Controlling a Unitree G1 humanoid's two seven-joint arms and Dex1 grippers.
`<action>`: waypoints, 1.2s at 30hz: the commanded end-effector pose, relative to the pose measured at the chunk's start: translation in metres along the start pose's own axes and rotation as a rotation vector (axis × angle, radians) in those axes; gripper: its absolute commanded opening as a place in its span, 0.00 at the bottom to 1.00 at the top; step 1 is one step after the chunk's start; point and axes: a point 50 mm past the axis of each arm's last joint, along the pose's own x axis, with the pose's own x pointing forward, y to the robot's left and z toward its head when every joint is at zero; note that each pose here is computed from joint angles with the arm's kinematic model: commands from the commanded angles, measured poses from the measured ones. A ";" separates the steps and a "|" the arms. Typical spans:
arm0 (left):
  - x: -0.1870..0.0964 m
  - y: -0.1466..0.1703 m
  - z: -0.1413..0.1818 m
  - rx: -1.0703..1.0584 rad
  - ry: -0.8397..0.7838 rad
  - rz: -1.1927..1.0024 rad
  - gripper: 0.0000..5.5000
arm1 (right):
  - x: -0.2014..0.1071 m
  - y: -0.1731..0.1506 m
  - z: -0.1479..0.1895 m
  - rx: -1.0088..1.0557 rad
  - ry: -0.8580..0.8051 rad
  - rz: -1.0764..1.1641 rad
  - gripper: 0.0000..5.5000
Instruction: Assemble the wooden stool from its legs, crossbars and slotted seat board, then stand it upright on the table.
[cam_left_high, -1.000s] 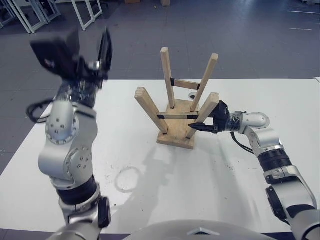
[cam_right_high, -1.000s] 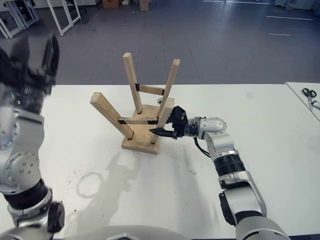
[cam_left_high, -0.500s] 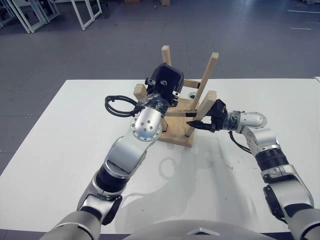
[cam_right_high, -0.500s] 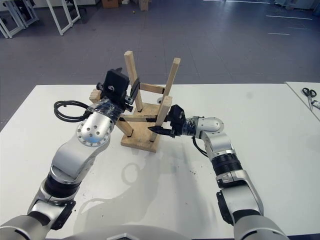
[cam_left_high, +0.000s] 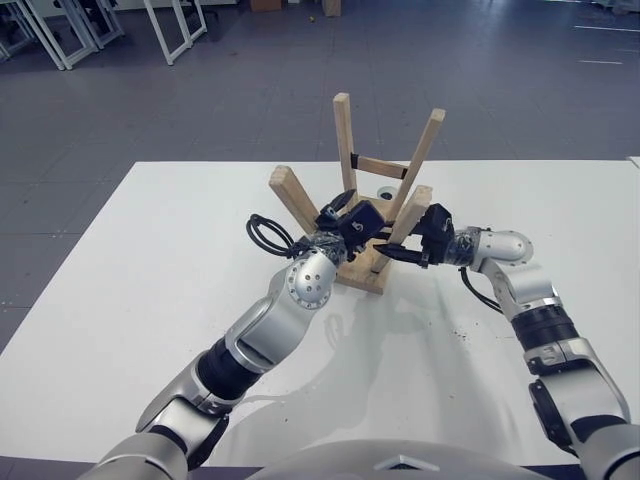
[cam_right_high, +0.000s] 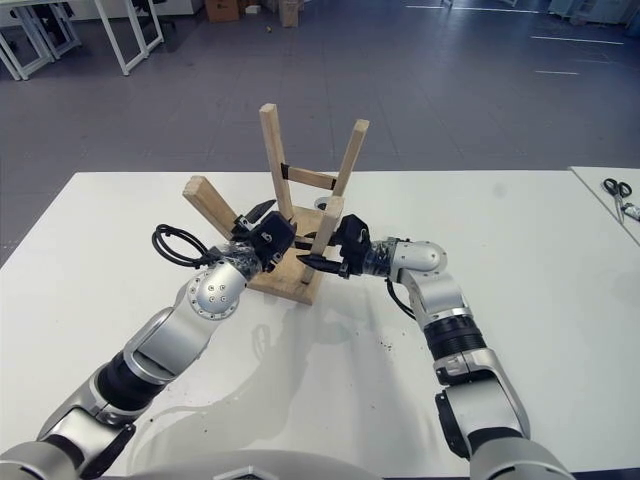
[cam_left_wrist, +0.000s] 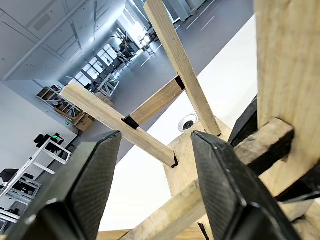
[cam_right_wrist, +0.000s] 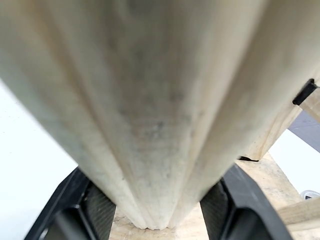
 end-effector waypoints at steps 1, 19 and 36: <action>-0.002 -0.016 -0.025 -0.113 0.099 -0.040 0.48 | 0.001 0.036 -0.054 0.122 0.236 0.101 0.37; -0.017 -0.053 -0.054 0.171 0.291 -0.363 0.48 | -0.002 0.017 -0.039 0.131 0.207 0.047 0.37; -0.060 0.156 0.080 -0.730 -0.504 0.326 0.48 | -0.043 0.046 -0.105 0.375 0.636 0.102 0.37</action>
